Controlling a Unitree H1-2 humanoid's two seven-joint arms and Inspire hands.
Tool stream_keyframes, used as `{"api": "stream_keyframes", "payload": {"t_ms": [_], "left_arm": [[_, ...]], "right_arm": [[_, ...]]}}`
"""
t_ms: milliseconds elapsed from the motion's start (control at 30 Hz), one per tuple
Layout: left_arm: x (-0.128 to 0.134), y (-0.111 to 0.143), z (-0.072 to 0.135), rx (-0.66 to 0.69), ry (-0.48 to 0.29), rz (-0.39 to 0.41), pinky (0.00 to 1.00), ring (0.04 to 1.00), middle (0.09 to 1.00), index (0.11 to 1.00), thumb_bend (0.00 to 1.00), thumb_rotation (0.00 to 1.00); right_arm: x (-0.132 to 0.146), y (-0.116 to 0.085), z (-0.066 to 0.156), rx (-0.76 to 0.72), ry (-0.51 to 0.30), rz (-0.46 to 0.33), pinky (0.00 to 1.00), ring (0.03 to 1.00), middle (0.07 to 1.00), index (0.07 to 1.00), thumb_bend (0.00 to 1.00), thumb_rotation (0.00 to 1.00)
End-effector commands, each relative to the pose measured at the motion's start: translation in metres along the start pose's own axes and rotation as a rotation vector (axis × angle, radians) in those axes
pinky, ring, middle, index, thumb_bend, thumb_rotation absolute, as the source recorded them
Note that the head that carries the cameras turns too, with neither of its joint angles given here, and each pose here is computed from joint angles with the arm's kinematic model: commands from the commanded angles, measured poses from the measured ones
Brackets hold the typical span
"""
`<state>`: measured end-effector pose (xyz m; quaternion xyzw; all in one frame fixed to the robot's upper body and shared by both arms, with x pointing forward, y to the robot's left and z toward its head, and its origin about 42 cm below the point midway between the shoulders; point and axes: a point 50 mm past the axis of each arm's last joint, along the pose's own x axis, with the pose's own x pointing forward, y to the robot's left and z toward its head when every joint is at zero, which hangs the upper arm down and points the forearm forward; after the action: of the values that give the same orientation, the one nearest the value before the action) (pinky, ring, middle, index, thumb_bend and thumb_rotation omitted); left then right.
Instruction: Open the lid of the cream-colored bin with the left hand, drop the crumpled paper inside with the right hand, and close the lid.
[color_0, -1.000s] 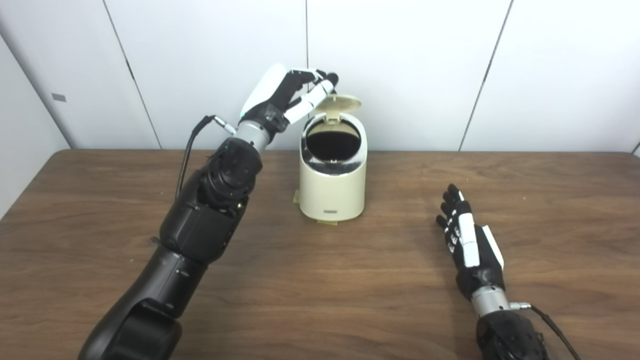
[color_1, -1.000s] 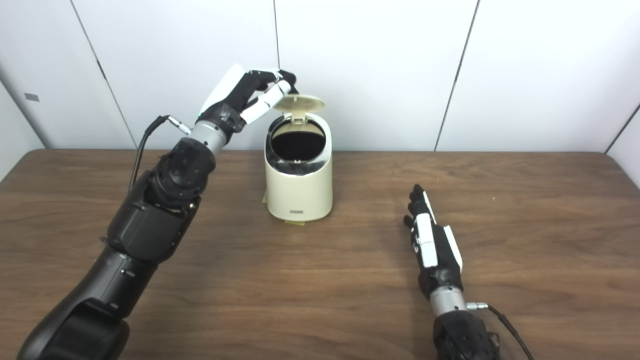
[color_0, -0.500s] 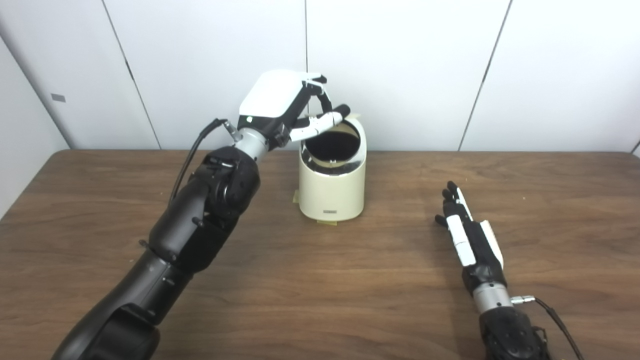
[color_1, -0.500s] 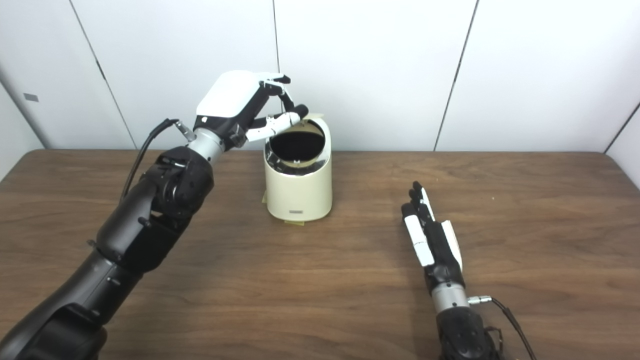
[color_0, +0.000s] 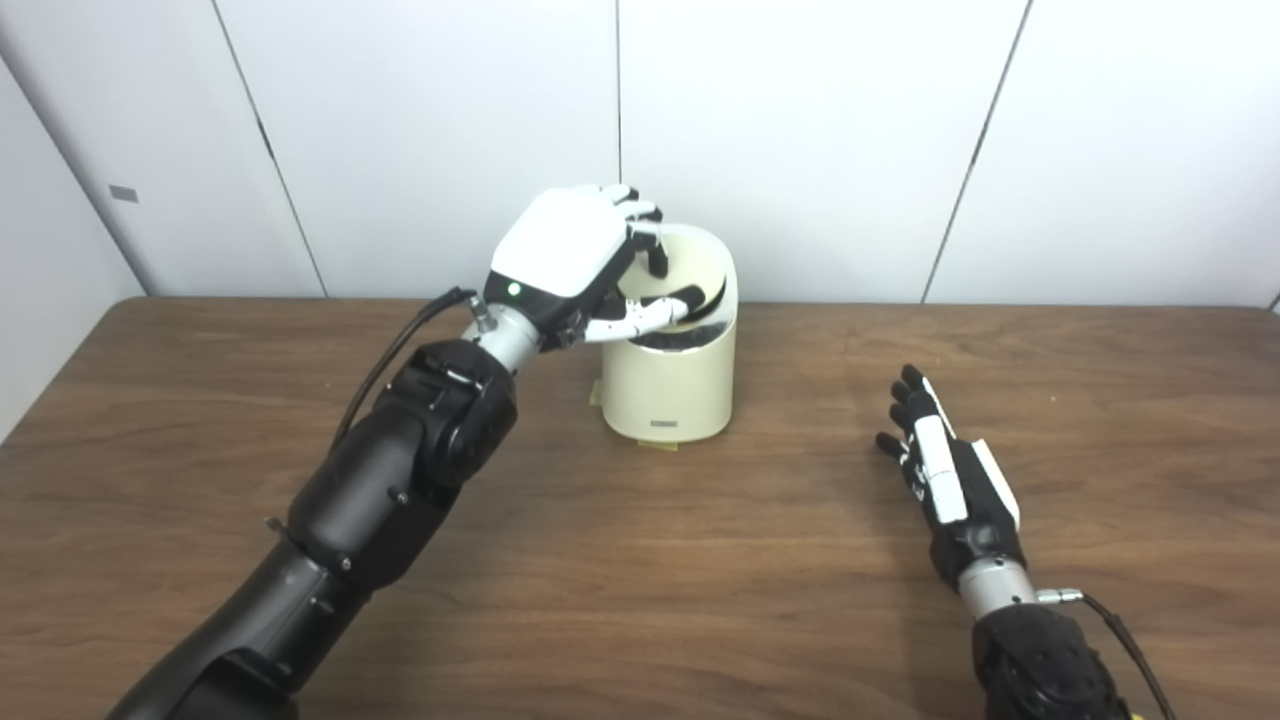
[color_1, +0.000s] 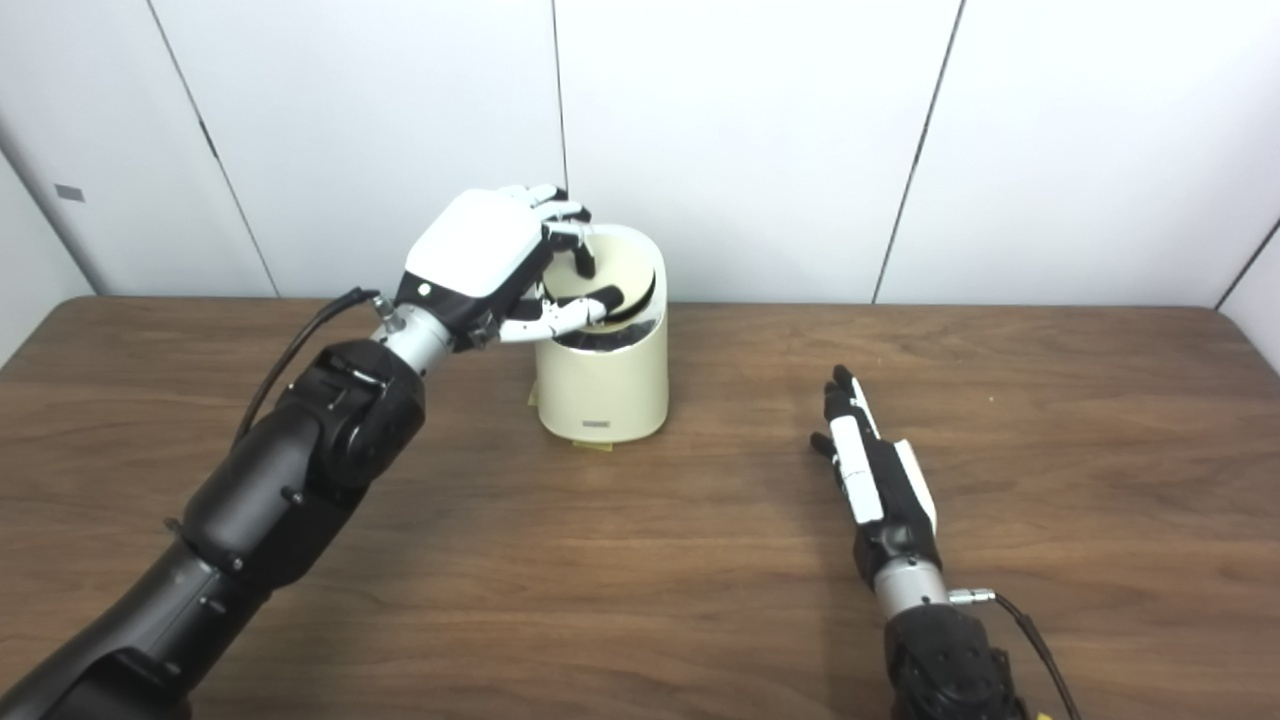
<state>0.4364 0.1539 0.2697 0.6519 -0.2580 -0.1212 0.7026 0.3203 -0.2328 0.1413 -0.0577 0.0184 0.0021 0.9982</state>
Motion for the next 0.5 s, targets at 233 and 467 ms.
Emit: {"api": "stream_keyframes", "payload": {"t_ms": [233, 467], "left_arm": [[-0.004, -0.011, 0.0, 0.036, 0.007, -0.031, 0.9, 0.931, 0.88, 0.65, 0.49, 0.95], [-0.01, -0.035, 0.005, 0.061, -0.011, -0.038, 0.92, 0.981, 0.95, 0.699, 0.5, 0.99]], "right_arm": [[0.001, -0.009, 0.009, -0.066, -0.021, -0.017, 0.88, 0.985, 0.977, 1.0, 0.6, 1.0], [0.003, -0.011, 0.011, -0.098, -0.031, -0.027, 0.81, 0.952, 0.968, 1.0, 0.61, 1.0]]}}
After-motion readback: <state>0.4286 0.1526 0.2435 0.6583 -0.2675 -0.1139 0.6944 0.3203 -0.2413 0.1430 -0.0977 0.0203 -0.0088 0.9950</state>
